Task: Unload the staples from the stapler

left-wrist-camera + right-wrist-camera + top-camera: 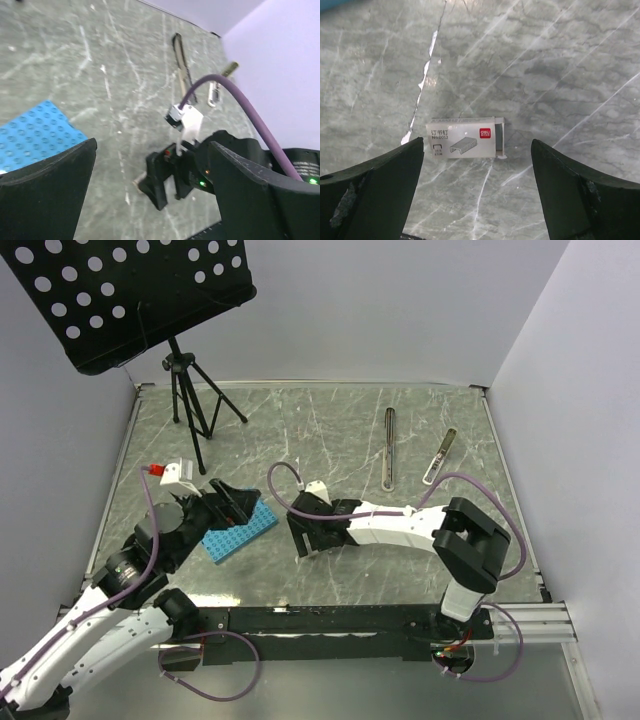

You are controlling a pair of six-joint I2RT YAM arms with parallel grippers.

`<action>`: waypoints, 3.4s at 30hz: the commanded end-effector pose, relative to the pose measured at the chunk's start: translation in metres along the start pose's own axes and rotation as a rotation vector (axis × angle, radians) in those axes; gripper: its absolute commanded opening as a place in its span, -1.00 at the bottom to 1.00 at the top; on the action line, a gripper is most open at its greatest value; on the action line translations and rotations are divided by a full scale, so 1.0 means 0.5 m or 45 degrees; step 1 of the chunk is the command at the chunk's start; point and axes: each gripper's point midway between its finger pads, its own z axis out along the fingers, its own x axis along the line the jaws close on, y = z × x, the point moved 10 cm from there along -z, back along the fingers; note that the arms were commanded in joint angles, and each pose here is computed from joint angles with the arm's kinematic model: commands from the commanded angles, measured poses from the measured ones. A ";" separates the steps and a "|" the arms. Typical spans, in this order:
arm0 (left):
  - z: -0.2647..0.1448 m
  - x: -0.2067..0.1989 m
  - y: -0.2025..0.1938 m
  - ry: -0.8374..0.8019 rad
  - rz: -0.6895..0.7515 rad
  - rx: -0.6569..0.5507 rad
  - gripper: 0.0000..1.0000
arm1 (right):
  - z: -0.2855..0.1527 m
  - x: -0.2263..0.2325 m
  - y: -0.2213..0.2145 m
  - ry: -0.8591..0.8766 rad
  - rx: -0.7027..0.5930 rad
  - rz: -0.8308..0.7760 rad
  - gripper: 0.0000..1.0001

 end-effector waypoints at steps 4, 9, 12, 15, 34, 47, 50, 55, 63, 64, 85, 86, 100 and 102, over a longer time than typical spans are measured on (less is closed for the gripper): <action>-0.006 0.015 0.018 0.102 0.154 -0.050 0.94 | 0.004 0.022 0.022 -0.002 -0.007 -0.041 0.89; -0.008 0.016 0.022 0.112 0.151 -0.067 0.94 | 0.018 0.027 0.015 -0.005 0.022 -0.050 0.90; -0.012 0.019 0.022 0.115 0.148 -0.078 0.93 | 0.026 0.027 0.008 -0.021 0.041 -0.062 0.89; -0.013 0.019 0.025 0.115 0.137 -0.095 0.94 | 0.032 0.028 0.001 -0.027 0.061 -0.073 0.87; -0.013 0.022 0.022 0.124 0.143 -0.086 0.94 | 0.016 0.045 -0.008 0.019 0.053 -0.083 0.07; -0.006 0.010 0.011 0.018 0.178 -0.026 0.93 | -0.065 0.042 0.015 0.145 0.009 -0.054 0.86; -0.003 -0.001 0.006 -0.064 0.191 0.013 0.94 | -0.145 0.020 0.041 0.207 -0.100 -0.033 1.00; -0.010 -0.037 0.024 -0.255 0.193 0.010 0.94 | -0.238 -0.062 0.056 0.163 -0.238 0.040 1.00; -0.033 -0.110 0.063 -0.592 0.191 0.051 0.94 | -0.420 -0.157 0.044 0.307 -0.628 0.177 1.00; -0.028 -0.111 0.061 -0.591 0.194 0.069 0.94 | -0.424 -0.159 0.039 0.344 -0.658 0.177 1.00; -0.010 -0.078 0.031 -0.442 0.156 0.074 0.94 | -0.454 -0.196 -0.002 0.420 -0.739 0.307 1.00; -0.011 -0.077 0.032 -0.441 0.156 0.073 0.94 | -0.456 -0.196 -0.001 0.430 -0.754 0.310 1.00; -0.014 -0.079 0.034 -0.445 0.147 0.068 0.94 | -0.460 -0.198 0.001 0.440 -0.785 0.303 1.00; -0.016 -0.078 0.035 -0.448 0.146 0.064 0.94 | -0.460 -0.198 0.002 0.437 -0.786 0.300 0.99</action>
